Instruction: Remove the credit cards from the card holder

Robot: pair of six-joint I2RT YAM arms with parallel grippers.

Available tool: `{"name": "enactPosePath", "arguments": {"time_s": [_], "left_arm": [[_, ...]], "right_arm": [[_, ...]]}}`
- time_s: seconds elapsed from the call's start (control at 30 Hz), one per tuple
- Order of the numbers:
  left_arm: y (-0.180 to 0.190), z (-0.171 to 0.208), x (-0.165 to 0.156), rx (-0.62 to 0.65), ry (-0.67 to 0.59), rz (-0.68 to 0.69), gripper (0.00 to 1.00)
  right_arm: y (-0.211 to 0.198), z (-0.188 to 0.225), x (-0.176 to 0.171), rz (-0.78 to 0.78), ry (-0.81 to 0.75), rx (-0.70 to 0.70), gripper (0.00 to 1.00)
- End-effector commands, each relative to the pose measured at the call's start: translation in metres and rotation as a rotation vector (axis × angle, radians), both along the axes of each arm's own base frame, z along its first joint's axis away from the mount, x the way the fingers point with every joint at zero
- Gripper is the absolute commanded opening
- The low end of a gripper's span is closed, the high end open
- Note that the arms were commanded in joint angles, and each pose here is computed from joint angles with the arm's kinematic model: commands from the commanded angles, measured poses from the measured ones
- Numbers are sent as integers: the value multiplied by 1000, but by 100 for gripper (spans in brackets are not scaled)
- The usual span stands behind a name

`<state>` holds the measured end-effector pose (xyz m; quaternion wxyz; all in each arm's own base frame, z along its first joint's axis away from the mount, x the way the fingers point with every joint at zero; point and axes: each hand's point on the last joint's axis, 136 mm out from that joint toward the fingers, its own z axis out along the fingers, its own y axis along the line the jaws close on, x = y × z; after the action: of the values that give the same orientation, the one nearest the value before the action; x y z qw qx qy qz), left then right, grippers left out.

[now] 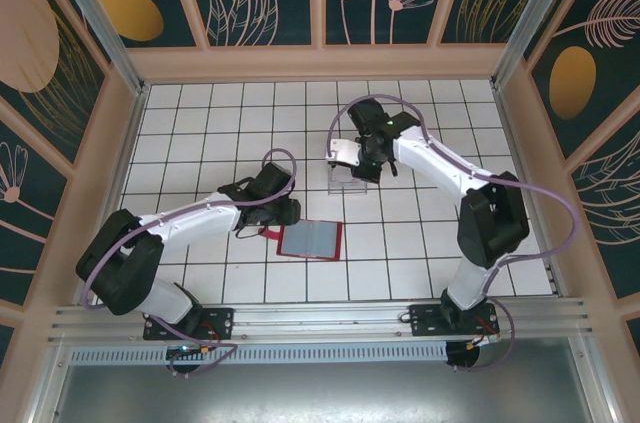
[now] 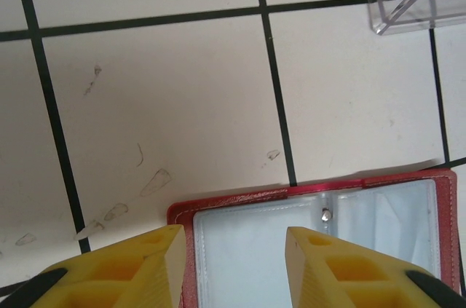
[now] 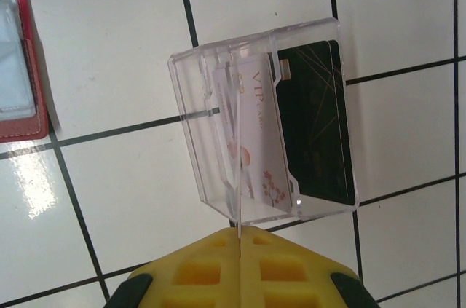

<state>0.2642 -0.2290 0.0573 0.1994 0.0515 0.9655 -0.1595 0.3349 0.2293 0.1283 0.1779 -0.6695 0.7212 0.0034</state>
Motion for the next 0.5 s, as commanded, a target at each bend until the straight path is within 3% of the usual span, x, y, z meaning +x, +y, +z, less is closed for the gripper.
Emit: {"name": "enactPosePath", "arguments": {"time_s": [0.0, 0.47], "left_arm": [[-7, 18, 10, -23, -62, -15, 42], [0, 12, 5, -13, -59, -11, 41]], "right_arm": [[-3, -5, 5, 42, 18, -60, 0], [-2, -36, 9, 78, 80, -125, 0]]}}
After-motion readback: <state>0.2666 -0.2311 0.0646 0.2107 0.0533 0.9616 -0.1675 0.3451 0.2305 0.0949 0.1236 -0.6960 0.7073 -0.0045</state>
